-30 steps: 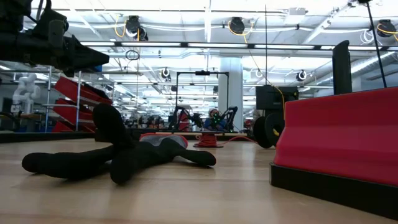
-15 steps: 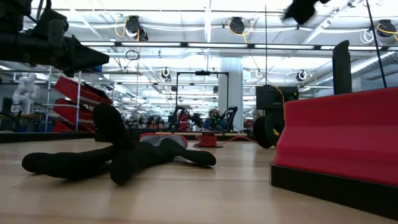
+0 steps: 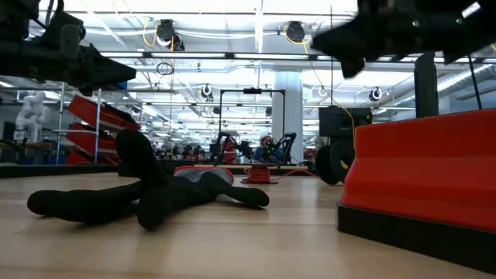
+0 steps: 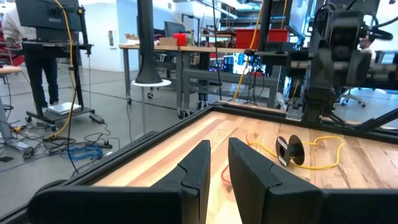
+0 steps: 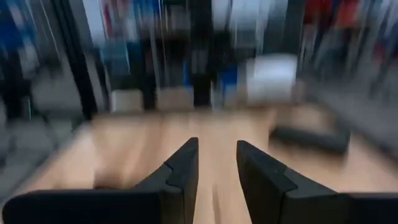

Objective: Coil cords
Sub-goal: Coil the yellow wire onto the black spool

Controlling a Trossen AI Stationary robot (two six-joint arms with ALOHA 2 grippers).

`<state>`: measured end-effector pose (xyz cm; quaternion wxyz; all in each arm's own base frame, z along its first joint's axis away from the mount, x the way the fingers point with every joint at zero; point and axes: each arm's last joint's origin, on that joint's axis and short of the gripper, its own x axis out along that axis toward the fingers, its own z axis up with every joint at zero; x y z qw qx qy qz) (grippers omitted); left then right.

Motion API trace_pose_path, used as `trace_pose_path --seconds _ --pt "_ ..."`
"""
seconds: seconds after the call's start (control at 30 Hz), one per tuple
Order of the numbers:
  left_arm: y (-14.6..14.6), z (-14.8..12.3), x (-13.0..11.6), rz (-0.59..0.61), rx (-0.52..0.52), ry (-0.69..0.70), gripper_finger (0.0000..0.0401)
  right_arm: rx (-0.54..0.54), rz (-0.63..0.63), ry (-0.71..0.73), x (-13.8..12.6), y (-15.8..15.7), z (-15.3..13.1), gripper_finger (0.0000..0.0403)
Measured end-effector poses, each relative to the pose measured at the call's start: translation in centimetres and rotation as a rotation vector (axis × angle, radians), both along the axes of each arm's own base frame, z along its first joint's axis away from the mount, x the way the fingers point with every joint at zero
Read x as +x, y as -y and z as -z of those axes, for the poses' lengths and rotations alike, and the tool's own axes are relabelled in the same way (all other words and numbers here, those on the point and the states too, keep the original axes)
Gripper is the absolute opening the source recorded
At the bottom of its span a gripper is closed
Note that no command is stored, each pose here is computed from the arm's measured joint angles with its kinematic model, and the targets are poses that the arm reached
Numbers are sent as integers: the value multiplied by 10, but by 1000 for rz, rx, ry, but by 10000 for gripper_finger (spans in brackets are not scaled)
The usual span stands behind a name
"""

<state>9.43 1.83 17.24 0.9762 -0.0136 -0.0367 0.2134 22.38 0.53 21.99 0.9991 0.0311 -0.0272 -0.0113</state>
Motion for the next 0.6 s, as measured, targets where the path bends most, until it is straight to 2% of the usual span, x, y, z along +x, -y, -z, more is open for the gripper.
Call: trace_pose_path --seconds 0.17,0.3,0.47,0.6 --pt "0 0 0 0 0 0 63 -35 18 378 -1 2 -26 95" --pt "0 0 0 0 0 0 63 -81 -12 572 -2 1 -57 95" --pt "0 0 0 0 0 0 63 -145 -99 698 -1 -2 -98 95" --pt "0 0 0 0 0 0 63 -185 -128 635 3 -4 -125 95"
